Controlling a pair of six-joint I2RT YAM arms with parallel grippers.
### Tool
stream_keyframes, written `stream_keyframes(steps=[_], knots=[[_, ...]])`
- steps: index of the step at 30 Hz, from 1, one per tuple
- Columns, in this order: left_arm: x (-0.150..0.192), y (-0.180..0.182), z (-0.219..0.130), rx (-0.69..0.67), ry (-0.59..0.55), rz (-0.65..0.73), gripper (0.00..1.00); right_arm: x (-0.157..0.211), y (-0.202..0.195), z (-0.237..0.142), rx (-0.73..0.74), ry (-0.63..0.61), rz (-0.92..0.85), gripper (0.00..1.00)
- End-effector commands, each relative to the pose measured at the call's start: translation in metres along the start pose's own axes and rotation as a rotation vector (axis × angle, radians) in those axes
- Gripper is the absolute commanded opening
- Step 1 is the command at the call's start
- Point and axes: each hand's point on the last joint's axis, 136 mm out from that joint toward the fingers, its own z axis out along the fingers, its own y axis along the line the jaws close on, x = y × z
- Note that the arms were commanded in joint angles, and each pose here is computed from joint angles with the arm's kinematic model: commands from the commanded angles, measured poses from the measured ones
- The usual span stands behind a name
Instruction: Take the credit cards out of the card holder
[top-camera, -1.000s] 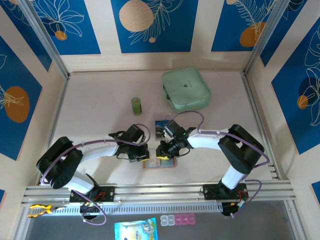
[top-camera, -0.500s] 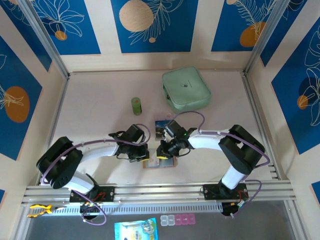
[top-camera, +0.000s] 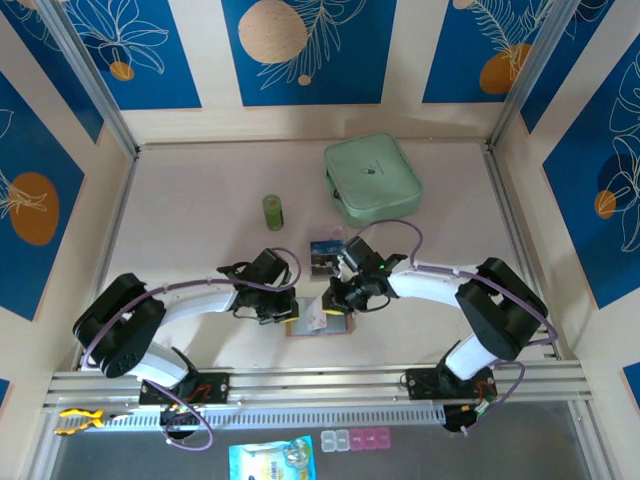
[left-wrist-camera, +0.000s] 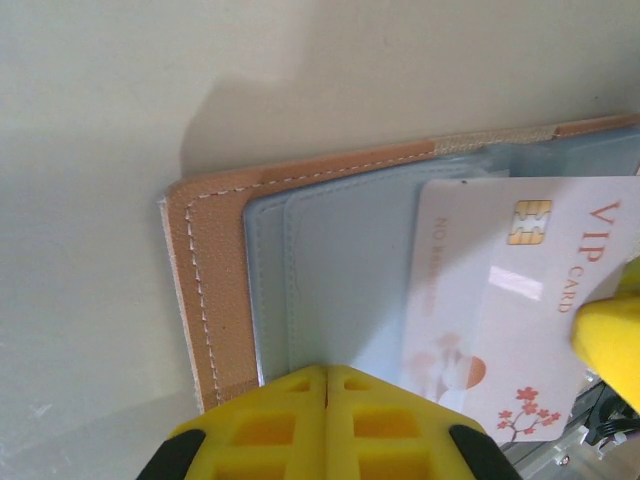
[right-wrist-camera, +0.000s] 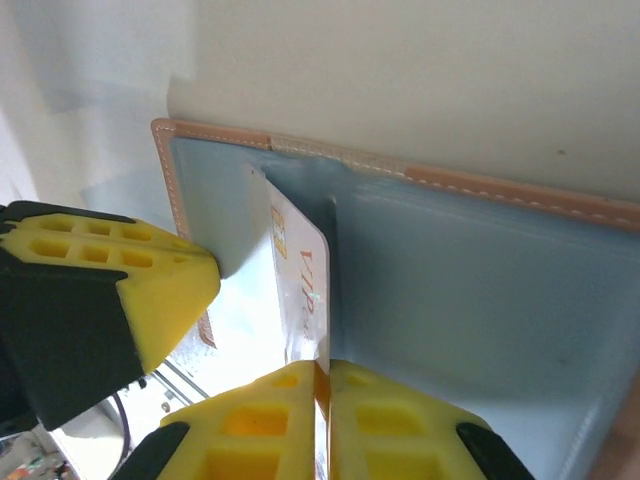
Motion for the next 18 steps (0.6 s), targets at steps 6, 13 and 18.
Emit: stream_keyframes(steps=[6,13,18], knots=[[0.008,0.018,0.005,-0.081,0.033,-0.011,0.0,0.003,-0.005,-0.022,0.09,-0.013,-0.045,0.11],[0.008,0.016,0.004,-0.07,0.031,-0.01,0.0,0.002,-0.002,-0.027,0.142,-0.023,-0.073,0.11],[0.007,0.014,0.006,-0.058,0.036,-0.01,0.0,0.002,0.001,-0.023,0.155,-0.012,-0.086,0.11]])
